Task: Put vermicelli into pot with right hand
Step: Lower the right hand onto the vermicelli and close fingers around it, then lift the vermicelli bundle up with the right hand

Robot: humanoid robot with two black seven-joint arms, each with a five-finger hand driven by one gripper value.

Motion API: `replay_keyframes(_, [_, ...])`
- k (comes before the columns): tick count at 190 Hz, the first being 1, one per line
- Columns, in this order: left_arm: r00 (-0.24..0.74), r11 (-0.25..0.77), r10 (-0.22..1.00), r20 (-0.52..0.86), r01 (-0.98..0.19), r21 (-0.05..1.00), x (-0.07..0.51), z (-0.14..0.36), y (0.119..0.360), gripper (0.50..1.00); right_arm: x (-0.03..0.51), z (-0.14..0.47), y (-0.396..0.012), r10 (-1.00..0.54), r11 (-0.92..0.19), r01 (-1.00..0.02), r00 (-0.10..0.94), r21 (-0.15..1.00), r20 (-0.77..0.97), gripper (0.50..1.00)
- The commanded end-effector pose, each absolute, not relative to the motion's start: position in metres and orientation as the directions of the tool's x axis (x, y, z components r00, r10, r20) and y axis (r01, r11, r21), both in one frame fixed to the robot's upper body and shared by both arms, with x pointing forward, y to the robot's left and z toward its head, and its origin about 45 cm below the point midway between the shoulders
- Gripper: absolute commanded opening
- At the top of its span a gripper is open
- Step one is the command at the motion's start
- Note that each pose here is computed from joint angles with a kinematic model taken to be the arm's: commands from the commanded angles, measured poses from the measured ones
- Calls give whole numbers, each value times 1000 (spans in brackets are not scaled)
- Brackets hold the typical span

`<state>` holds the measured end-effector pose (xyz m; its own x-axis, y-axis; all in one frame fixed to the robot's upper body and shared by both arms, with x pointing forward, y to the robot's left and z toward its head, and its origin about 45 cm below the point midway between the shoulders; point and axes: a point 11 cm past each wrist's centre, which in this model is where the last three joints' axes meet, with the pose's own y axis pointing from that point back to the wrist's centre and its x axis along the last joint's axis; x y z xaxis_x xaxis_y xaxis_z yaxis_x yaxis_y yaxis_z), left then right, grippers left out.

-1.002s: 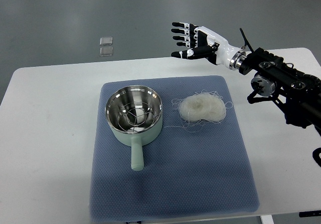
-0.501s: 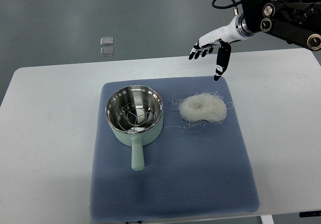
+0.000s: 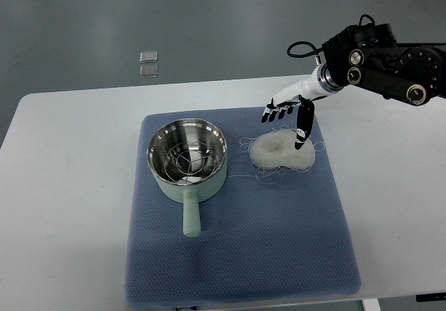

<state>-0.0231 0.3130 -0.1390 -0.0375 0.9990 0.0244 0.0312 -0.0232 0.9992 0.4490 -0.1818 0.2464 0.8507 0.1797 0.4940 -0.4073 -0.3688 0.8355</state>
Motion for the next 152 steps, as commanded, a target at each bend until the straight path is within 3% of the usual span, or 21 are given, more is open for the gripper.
replay_keyframes(1, [-38,-23,999,24,31,999,-23,-139,313,1000,445,235,-178,176,-376,-404,853,834,492,926])
replay_keyframes(65, [-38,-23,999,24,31,999,-23,-139,313,1000,439,205,-182,170,-374,-415,848,829,502,917])
replay_keyframes(81, [-38,-23,999,24,31,999,-23,-139,313,1000,438,197,-184,171,-376,-430,838,821,518,895])
replay_keyframes(99, [-38,-23,999,24,31,999,-23,-139,313,1000,436,187,-186,176,-370,-437,834,820,524,799])
replay_keyframes(116, [-38,-23,999,24,31,999,-23,-139,313,1000,433,179,-188,163,-373,-440,836,817,524,603])
replay_keyframes(127, [-38,-25,999,26,31,999,-23,-139,314,1000,435,179,-188,158,-379,-453,828,807,539,507])
replay_keyframes(152, [-38,-26,999,27,31,999,-23,-139,314,1000,438,186,-188,151,-387,-465,820,796,552,500])
